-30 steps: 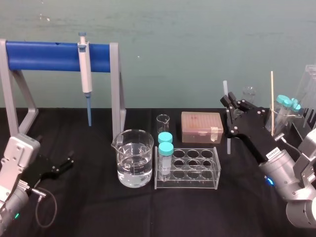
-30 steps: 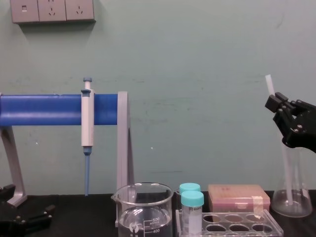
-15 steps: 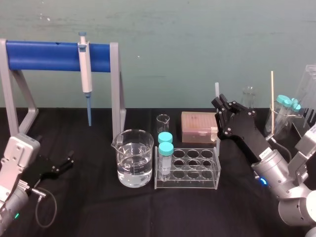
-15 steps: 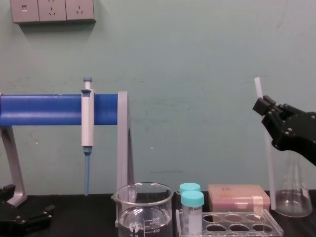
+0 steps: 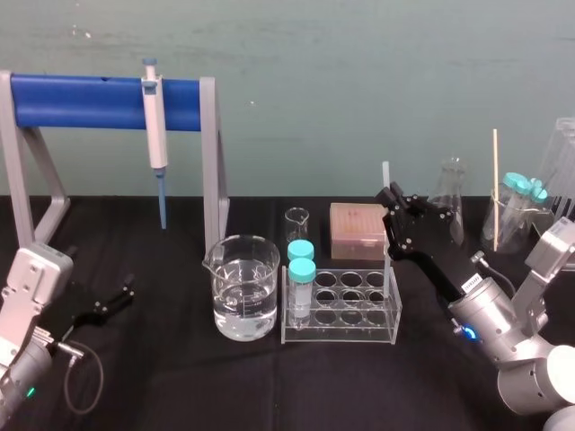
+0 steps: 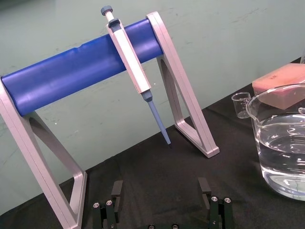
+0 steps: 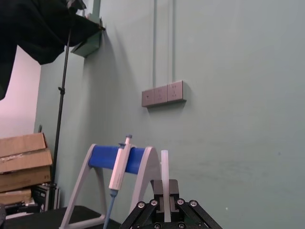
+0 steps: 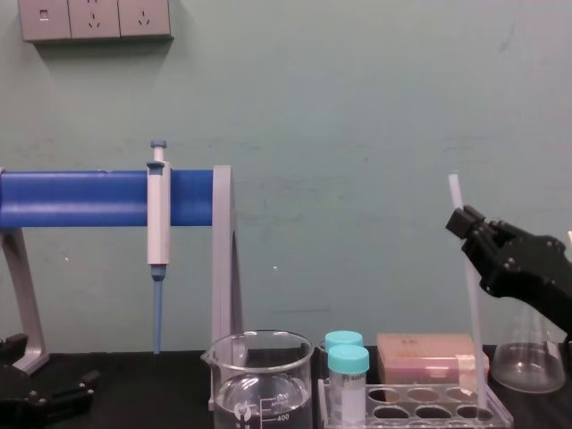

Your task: Pick up the stirring rod with one hand, then place it down.

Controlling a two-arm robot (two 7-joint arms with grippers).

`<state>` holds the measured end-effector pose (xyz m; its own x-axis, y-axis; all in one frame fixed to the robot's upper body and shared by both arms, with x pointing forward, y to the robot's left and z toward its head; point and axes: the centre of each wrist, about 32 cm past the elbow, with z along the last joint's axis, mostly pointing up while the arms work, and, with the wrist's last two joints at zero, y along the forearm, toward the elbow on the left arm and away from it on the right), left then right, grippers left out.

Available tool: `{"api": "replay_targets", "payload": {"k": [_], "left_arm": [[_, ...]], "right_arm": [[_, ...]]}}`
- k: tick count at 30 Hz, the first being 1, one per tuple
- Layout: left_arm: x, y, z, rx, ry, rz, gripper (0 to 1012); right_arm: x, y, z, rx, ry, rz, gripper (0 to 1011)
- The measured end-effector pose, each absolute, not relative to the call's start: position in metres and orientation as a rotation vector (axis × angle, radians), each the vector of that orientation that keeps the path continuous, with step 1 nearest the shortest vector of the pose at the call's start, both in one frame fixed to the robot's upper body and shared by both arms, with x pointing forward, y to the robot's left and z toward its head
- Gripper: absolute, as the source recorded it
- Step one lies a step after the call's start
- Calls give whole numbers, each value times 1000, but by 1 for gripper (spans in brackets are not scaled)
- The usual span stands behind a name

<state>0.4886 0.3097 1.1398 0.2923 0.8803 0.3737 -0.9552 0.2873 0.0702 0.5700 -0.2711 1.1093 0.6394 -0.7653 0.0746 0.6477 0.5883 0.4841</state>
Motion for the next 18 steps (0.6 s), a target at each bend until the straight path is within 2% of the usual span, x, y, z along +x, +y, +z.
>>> {"api": "replay_targets", "payload": {"k": [18], "left_arm": [[489, 310, 1140, 304, -285, 1248, 1000]], "right_arm": [[581, -269, 1098, 411, -202, -822, 64]]}}
